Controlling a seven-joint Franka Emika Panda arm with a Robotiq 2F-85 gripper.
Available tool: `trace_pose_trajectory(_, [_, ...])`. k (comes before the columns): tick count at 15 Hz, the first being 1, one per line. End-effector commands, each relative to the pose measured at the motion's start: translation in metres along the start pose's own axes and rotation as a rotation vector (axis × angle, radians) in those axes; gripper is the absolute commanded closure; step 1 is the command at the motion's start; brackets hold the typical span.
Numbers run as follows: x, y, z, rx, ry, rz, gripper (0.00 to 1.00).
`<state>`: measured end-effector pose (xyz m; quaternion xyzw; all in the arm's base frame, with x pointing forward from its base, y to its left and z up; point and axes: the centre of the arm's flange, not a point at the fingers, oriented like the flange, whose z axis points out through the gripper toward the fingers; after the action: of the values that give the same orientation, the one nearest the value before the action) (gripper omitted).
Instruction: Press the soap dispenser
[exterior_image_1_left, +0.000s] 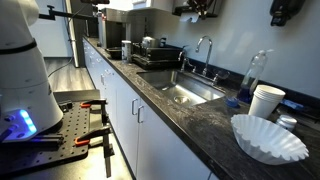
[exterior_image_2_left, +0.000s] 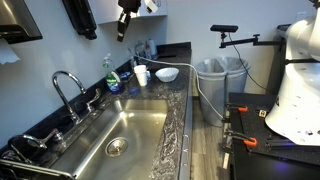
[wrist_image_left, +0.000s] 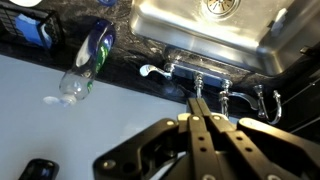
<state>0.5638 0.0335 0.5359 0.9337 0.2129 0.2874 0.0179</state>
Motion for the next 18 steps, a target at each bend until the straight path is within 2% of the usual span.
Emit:
trace_pose_trajectory(1, [-0.047, -0.051, -0.016, -0.127, -0.012, 0.148, 1.00])
trace_pose_trajectory(7, [-0.102, -0.067, -0.031, -0.336, -0.089, 0.377, 1.00])
trace_pose_trajectory(10, [-0.116, -0.068, -0.030, -0.388, -0.116, 0.439, 1.00])
trace_pose_trajectory(13, [-0.119, -0.065, -0.026, -0.393, -0.142, 0.464, 1.00])
trace_pose_trajectory(14, [-0.120, -0.065, -0.025, -0.371, -0.167, 0.469, 1.00])
trace_pose_trajectory(18, [-0.136, -0.070, -0.027, -0.191, -0.209, 0.430, 1.00])
